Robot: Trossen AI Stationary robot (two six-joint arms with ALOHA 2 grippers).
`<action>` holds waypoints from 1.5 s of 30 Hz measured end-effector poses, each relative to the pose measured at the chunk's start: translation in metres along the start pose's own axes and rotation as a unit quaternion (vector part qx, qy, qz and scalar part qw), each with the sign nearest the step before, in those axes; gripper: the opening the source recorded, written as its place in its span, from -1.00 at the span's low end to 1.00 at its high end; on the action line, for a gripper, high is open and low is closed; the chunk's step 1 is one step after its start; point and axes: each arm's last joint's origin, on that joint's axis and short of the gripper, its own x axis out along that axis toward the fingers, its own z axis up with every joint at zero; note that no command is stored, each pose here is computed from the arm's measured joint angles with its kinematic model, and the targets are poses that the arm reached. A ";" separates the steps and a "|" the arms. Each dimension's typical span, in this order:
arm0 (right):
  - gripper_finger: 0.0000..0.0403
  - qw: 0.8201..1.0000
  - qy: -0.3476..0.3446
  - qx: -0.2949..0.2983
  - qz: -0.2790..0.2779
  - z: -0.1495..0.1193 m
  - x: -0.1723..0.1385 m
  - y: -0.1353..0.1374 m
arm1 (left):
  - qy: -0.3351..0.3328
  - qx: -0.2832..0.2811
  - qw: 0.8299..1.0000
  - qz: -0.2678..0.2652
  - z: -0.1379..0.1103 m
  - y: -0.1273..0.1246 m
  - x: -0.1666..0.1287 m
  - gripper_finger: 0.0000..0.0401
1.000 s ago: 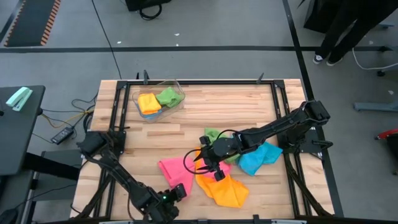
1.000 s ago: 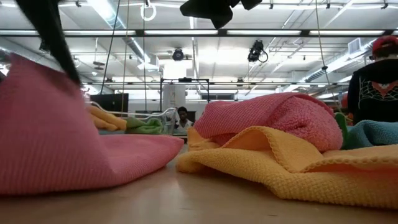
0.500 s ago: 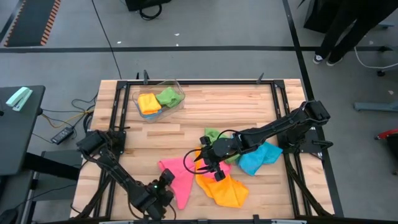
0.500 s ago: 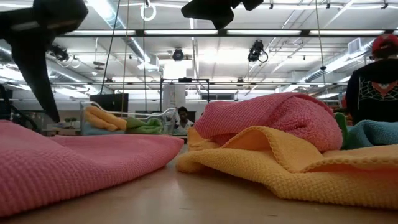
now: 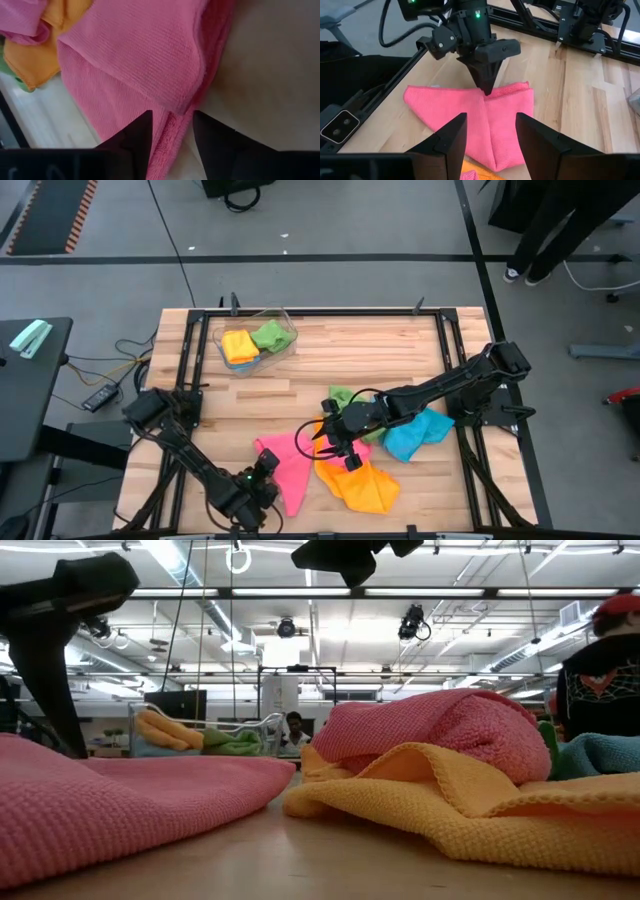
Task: Fold microfiber towels
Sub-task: Fold the left pink microfiber towel
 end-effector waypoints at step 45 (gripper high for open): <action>-0.12 1.000 0.015 -0.005 -0.003 0.004 -0.014 0.007 | -0.193 -0.005 0.976 0.100 0.052 0.057 0.018 -0.95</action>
